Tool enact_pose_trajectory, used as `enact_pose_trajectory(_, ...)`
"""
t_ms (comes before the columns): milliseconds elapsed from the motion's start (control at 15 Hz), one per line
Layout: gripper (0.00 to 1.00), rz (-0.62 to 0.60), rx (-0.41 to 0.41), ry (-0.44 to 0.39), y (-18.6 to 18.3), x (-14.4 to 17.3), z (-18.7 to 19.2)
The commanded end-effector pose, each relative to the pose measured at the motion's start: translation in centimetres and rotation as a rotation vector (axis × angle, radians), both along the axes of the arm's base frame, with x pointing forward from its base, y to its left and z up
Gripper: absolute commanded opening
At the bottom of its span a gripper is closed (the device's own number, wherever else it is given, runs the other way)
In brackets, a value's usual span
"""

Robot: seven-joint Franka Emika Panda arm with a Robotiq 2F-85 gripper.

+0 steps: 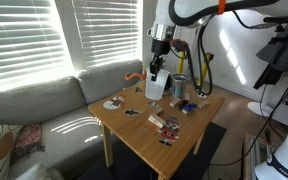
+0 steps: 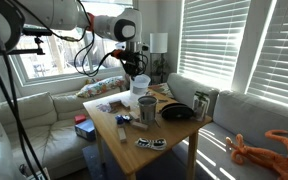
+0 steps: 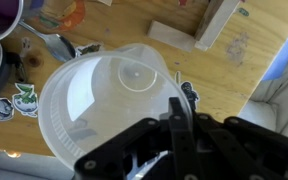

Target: Pour the contents in the plastic cup into the silver cup

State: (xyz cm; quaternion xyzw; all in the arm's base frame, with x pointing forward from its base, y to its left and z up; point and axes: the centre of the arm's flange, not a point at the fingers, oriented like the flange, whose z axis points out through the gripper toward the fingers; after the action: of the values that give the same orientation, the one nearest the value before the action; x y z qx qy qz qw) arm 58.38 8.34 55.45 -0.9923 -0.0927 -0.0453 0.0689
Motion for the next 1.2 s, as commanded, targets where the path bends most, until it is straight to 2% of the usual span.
enact_pose_trajectory(0, 0.01, -0.089, -0.076, 0.021, 1.2, 1.6, -0.4)
enact_pose_trajectory(467, 0.01, -0.144, -0.079, 0.029, 3.4, 3.3, -1.8)
enact_pose_trajectory(1067, 0.01, -0.177, -0.103, 0.035, 4.5, 4.9, -3.2)
enact_pose_trajectory(1133, 0.20, -0.181, -0.101, 0.036, 4.6, 5.0, -3.3)
